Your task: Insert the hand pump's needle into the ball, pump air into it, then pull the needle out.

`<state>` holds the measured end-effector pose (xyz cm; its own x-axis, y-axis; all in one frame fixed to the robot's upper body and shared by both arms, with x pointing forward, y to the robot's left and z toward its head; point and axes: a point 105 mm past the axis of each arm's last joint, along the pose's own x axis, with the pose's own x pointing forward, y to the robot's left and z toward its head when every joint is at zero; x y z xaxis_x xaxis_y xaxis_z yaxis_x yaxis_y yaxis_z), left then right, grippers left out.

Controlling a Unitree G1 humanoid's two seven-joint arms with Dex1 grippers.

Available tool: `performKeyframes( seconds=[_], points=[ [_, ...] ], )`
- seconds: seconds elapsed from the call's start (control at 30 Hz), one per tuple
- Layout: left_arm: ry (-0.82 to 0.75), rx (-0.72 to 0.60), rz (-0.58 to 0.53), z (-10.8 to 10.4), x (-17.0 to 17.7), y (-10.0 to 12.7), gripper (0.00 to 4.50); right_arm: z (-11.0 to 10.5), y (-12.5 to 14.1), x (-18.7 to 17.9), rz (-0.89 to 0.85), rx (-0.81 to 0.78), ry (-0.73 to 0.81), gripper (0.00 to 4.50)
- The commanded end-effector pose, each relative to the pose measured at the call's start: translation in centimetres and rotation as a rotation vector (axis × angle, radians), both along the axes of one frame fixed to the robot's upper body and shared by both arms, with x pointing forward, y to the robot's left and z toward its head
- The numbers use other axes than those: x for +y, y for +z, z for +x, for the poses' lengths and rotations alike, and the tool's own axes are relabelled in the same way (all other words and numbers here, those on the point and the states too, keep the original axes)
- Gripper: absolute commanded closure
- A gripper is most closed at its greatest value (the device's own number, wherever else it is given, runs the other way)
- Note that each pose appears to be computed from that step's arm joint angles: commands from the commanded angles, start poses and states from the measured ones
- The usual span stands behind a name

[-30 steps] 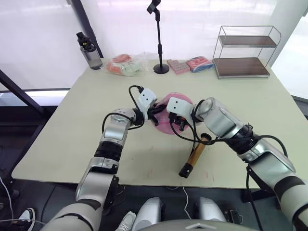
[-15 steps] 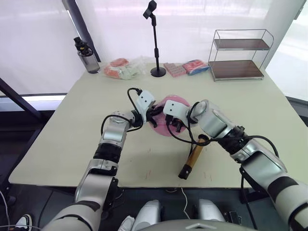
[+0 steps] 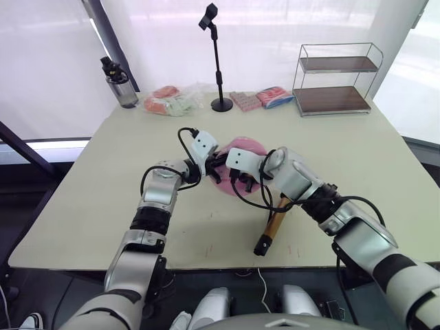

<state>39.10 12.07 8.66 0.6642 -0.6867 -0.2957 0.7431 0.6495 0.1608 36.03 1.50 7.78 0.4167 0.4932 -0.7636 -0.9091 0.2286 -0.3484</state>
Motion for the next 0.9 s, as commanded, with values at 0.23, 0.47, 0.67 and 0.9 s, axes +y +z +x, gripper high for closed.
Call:
performKeyframes(
  seconds=[0.23,0.47,0.67,0.9],
  points=[
    [-0.065,0.279,0.066,-3.1,-1.3,-7.2,4.50,-0.4,-4.7,0.6,-0.122,0.067,0.004,4.12],
    [-0.056,0.283,0.063,-3.2,-1.1,-7.3,4.50,-0.2,-6.6,0.5,-0.187,0.062,0.007,4.12],
    [-0.052,0.283,0.063,-3.2,-1.1,-7.3,4.50,-0.2,-6.8,0.6,-0.167,0.068,0.001,4.12],
    [-0.053,0.284,0.060,-3.2,-1.1,-7.4,4.50,0.9,-3.6,1.5,0.000,0.001,-0.037,4.12]
  ],
)
